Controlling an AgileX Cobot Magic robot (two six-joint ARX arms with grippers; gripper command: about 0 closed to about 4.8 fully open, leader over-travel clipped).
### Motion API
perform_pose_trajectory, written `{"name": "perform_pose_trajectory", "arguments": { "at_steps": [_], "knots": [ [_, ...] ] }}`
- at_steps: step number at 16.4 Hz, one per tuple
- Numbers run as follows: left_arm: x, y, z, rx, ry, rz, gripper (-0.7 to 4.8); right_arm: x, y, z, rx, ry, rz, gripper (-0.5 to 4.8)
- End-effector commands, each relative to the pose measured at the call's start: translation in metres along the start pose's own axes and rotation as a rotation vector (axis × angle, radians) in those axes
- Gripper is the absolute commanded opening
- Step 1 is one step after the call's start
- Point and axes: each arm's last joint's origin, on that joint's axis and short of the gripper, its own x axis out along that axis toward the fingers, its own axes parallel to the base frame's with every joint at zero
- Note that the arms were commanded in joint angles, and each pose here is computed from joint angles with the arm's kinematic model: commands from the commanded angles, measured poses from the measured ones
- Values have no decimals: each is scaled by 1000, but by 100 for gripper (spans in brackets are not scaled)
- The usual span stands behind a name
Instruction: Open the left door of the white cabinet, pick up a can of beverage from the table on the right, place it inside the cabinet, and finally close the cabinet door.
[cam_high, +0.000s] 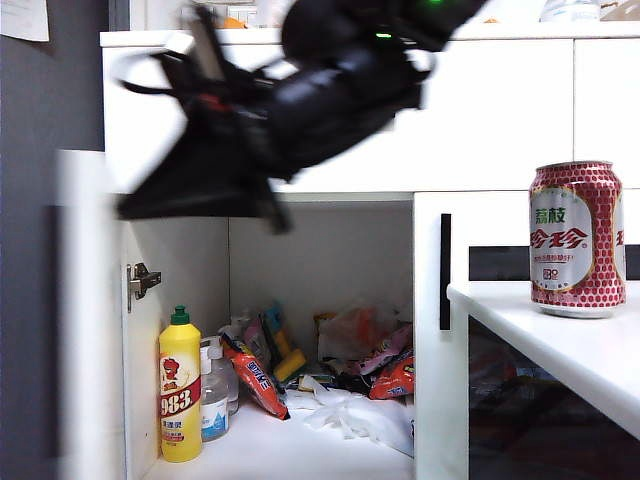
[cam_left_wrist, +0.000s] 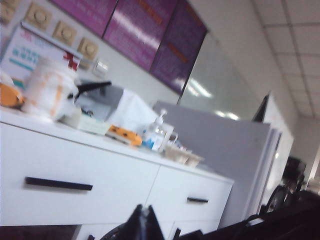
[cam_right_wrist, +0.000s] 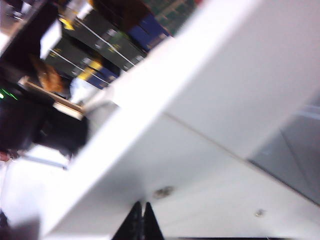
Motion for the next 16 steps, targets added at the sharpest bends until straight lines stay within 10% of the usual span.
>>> {"name": "perform_pose_trajectory", "arguments": {
  "at_steps": [1,5,9,10,11,13,16],
  "knots": [
    [0,-3,2,-40,61,-53,-5,27,21,11,-56,-60,92,-5],
    [0,-4,2,-14,70,-81,-5,11,30,23,-82,-144,19,-5],
    [5,-1,-12,-3,189,-48,12,-121,79,52,-210,-471,-300,-5],
    [11,0,-19,1,235,-39,135,-158,103,46,-269,-539,-450,-5],
    [29,1,-34,3,325,-41,428,-220,159,18,-332,-639,-807,-5],
    [56,1,-50,4,336,-39,444,-260,206,-27,-295,-671,-1064,-5],
    [91,4,-87,-3,396,-69,445,-268,232,-94,-181,-590,-1165,-5]
  ]
}}
